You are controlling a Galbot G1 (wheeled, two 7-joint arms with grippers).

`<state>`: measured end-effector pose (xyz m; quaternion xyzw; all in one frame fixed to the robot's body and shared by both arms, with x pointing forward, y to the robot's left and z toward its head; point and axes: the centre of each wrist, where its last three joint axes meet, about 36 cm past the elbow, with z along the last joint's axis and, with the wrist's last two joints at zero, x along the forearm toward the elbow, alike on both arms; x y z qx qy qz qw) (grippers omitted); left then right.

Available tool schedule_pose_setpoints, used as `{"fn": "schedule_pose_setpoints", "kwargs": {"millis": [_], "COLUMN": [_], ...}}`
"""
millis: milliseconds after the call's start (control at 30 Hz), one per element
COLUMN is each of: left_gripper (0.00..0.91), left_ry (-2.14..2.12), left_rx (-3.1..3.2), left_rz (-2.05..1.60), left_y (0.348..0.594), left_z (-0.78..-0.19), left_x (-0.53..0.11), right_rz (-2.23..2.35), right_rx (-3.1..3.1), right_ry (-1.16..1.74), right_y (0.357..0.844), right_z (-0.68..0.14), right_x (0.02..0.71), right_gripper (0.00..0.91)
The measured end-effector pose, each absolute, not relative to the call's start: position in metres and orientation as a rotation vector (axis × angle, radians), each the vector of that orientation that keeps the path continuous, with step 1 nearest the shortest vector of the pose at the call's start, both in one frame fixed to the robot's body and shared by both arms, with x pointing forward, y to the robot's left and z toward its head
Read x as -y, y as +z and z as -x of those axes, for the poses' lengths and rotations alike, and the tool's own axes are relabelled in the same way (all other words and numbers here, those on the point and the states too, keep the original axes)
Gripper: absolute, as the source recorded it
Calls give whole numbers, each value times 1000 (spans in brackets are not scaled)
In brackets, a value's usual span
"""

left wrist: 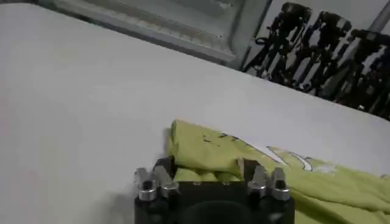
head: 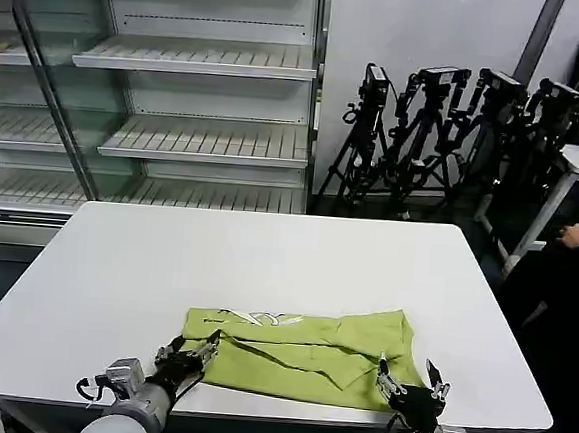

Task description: Fold and organize the clothes.

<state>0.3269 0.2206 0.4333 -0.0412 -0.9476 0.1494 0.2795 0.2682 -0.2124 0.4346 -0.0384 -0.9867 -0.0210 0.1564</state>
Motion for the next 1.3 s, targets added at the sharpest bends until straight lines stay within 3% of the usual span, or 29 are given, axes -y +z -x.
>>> {"fn": "schedule_pose_setpoints", "kwargs": {"millis": [733,1300], "left_gripper": [30,30], "left_ry": [560,601], "left_rx": [2501,2557], "left_rz": [86,-130], "left_y": [438,481], "left_z": [-327,-331], "left_x": [-237,-333], "right_rz": [146,136], "right_rx": [2833,2846], "right_ry": [-68,-65], "right_y": [443,447], "right_z": [-259,-260], "right_x": [215,216], "right_gripper": [907,907]}}
